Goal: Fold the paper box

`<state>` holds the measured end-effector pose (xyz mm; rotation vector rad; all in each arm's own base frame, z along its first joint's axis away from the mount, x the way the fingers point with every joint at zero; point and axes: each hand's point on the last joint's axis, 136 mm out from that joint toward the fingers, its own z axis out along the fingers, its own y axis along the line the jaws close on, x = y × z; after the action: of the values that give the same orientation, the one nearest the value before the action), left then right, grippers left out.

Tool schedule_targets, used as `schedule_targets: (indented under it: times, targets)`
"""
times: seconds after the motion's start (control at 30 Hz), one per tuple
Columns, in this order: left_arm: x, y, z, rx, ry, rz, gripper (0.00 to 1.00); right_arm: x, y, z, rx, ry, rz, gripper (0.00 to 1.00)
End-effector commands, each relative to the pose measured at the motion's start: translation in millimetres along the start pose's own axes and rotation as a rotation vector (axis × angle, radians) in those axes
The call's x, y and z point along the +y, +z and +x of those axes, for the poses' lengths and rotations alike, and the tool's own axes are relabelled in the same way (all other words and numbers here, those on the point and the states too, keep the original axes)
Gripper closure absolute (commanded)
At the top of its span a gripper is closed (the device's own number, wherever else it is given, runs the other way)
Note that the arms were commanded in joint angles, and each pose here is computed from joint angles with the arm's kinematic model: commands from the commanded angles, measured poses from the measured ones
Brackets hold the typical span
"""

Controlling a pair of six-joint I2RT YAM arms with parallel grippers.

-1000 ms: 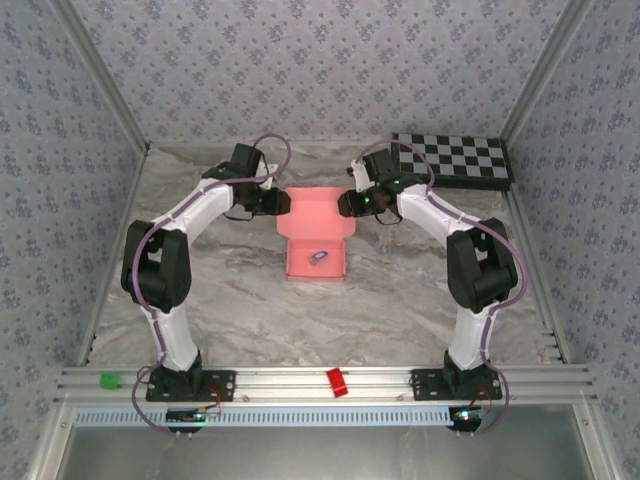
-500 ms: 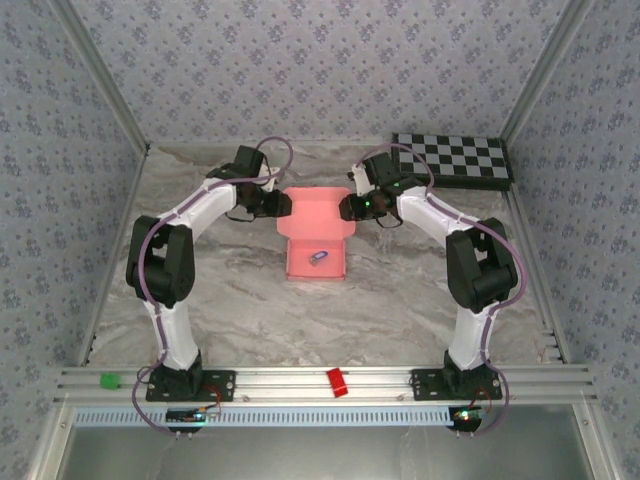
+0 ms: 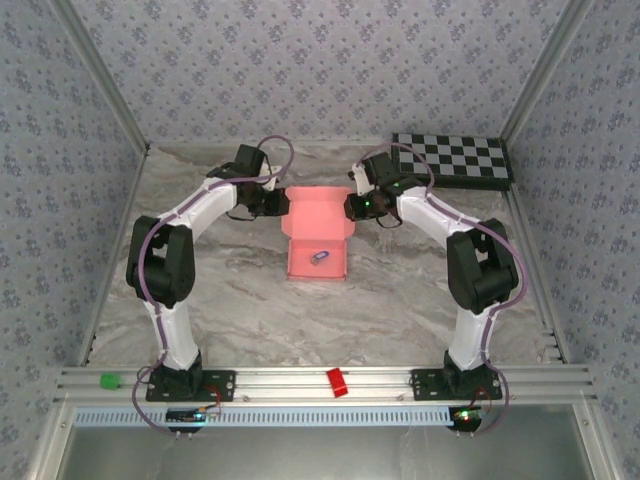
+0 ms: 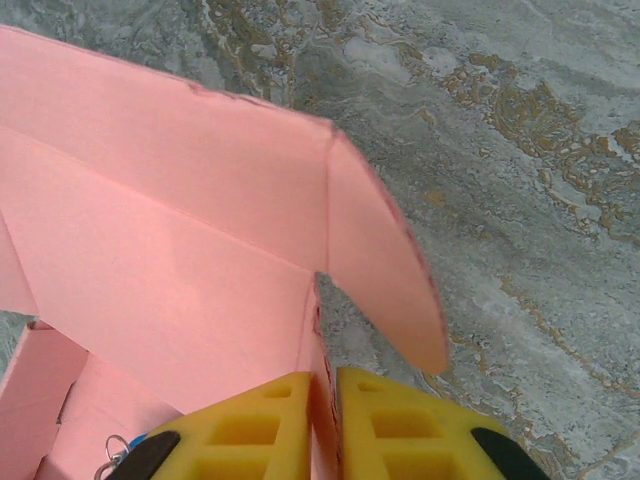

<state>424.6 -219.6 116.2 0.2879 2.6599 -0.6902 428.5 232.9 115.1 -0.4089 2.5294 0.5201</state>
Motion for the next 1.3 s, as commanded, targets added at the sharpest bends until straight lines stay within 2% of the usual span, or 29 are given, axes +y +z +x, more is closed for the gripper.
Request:
schedule_targets:
  times: [0.0, 0.17, 0.37, 0.7, 1.0, 1.13, 1.27]
  targets:
    - [-9, -9, -13, -0.034, 0.014, 0.009, 0.93, 1, -12, -2, -0.022, -0.002, 0.038, 0.87]
    - [-8, -17, -24, -0.092, 0.007, -0.031, 1.00, 3, -16, -12, -0.084, -0.010, 0.103, 0.91]
    - [-12, -32, -41, -0.208, 0.033, -0.103, 1.00, 6, -28, -33, -0.232, -0.035, 0.211, 0.96]
    - [-21, -56, -62, -0.405, 0.052, -0.126, 1.00, 18, -44, -65, -0.447, -0.092, 0.273, 0.99]
    - [-16, -40, -59, -0.426, -0.013, -0.098, 1.00, 24, -38, -74, -0.559, -0.115, 0.263, 1.00]
    - [-18, -39, -58, -0.464, -0.043, -0.073, 1.00, 26, -32, -66, -0.599, -0.147, 0.292, 1.00]
    - [-15, -36, -58, -0.461, -0.064, -0.078, 1.00, 26, -27, -66, -0.604, -0.145, 0.304, 1.00]
